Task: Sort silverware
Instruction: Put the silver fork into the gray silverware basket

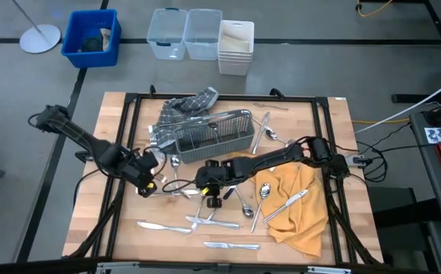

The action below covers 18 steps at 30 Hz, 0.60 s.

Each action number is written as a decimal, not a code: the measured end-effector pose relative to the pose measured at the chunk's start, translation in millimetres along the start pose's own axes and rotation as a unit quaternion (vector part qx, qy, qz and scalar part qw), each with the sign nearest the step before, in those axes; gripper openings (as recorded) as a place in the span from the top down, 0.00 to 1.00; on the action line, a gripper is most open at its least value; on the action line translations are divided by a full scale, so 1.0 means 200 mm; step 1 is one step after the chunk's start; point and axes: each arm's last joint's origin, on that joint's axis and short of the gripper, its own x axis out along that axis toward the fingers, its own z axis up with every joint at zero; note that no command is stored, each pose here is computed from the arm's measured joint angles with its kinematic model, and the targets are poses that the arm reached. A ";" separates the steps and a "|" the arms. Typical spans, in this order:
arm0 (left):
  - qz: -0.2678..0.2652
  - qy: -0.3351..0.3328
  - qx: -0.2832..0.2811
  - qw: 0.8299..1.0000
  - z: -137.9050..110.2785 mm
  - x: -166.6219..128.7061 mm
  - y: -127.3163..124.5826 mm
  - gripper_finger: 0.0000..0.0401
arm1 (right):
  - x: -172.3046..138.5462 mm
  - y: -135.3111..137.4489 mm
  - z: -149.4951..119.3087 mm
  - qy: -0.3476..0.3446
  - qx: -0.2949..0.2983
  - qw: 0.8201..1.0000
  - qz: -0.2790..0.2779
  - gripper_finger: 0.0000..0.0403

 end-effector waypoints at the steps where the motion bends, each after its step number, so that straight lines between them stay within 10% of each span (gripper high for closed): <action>1: 0.000 -0.008 0.000 1.000 0.01 -0.03 0.00 1.00 | -0.01 0.00 0.00 0.005 0.000 1.000 -0.004 0.76; 18: 0.001 -0.182 0.028 0.983 0.22 -0.36 0.00 1.00 | -0.30 -0.04 -0.06 0.097 -0.009 0.989 -0.115 0.76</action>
